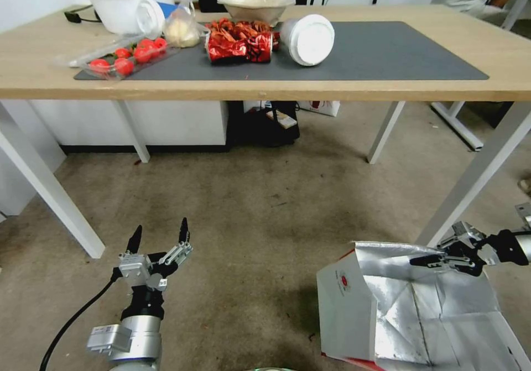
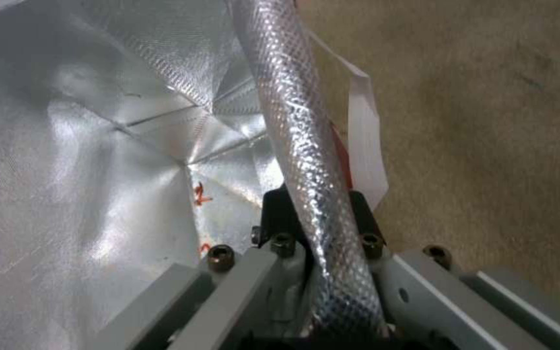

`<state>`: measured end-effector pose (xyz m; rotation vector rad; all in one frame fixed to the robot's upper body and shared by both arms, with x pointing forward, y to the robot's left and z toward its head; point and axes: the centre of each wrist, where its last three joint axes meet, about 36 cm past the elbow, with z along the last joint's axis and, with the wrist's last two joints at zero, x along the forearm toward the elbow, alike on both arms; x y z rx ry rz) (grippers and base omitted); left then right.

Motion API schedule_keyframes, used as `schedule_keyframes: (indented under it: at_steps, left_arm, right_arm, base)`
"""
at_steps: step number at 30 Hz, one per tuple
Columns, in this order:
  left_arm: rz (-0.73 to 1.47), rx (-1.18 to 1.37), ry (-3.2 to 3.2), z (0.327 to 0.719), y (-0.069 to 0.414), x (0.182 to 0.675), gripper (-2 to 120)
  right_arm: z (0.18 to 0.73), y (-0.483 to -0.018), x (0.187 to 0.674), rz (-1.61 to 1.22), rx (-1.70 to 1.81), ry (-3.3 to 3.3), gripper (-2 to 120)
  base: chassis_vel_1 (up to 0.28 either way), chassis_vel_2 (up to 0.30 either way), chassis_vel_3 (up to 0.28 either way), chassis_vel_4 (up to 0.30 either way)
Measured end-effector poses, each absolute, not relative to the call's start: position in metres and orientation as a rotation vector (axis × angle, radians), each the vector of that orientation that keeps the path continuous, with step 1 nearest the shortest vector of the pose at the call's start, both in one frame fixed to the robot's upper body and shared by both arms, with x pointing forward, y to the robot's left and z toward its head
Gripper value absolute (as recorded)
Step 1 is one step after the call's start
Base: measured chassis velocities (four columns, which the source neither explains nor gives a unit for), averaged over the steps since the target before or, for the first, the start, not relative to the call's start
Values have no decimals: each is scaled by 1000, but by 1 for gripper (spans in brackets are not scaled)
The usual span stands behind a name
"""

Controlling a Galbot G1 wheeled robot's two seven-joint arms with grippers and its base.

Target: Pick up the food delivery bag from the floor and place it on the table.

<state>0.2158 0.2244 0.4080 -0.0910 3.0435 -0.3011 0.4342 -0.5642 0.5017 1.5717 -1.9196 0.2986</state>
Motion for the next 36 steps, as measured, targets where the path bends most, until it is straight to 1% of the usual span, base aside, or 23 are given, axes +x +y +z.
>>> schedule_keyframes:
  at_steps: [36]
  left_arm:
    - [-281,-95,3051,413,225,213,100]
  right_arm:
    - [503,-560,433,247,1597,-1938,0]
  base:
    - [0,0,0,0]
